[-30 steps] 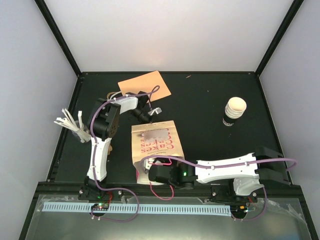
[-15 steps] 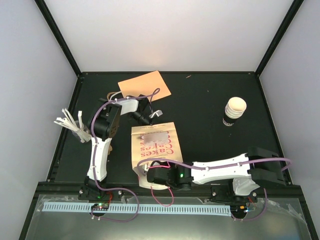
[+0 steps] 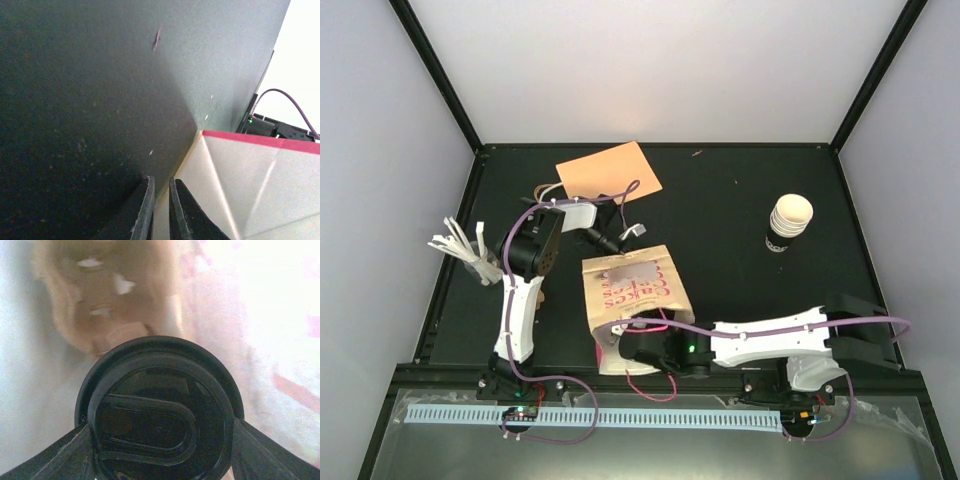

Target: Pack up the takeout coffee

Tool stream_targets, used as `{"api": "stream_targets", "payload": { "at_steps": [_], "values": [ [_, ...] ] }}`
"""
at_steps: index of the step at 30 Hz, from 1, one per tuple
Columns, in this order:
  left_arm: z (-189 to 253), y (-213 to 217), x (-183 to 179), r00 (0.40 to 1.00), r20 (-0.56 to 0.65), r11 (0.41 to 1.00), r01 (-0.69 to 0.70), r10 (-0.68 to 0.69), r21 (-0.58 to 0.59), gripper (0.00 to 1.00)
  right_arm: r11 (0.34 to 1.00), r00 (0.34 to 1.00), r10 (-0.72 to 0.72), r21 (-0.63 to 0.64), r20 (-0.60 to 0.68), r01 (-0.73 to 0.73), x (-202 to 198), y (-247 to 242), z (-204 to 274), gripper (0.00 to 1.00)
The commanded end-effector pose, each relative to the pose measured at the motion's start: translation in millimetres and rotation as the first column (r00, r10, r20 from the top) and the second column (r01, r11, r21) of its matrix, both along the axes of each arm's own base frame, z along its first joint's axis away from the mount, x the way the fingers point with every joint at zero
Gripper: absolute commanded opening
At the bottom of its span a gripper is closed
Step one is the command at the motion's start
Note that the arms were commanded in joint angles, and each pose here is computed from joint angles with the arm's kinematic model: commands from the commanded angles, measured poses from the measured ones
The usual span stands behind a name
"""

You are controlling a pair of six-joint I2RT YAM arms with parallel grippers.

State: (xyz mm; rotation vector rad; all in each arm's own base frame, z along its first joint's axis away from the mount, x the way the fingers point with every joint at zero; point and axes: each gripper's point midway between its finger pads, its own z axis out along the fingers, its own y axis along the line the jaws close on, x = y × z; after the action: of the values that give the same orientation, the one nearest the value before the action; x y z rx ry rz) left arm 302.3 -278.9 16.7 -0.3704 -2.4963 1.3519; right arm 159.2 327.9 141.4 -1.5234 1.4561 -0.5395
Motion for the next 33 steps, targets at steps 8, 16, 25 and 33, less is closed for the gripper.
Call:
{"api": "stream_targets", "payload": {
  "at_steps": [8, 16, 25, 33],
  "values": [
    [5, -6, -26, 0.999, -0.012, 0.999, 0.046, -0.045, 0.009, 0.13, 0.994, 1.0, 0.027, 0.107, -0.011, -0.025, 0, 0, 46, 0.48],
    [5, -9, -24, 1.0, 0.012, 1.0, 0.029, -0.029, 0.004, 0.12, 0.998, 0.991, -0.031, 0.042, -0.132, 0.037, -8, -21, 17, 0.46],
    [-3, -16, -25, 0.998, -0.003, 0.998, 0.055, -0.055, 0.004, 0.12, 0.997, 0.985, -0.07, 0.024, -0.159, 0.075, -9, -26, -2, 0.45],
    [-6, -21, -26, 0.998, -0.001, 0.997, 0.07, -0.07, -0.017, 0.12, 0.997, 0.97, -0.071, 0.003, -0.231, 0.074, -16, -22, -17, 0.44]
  ]
}}
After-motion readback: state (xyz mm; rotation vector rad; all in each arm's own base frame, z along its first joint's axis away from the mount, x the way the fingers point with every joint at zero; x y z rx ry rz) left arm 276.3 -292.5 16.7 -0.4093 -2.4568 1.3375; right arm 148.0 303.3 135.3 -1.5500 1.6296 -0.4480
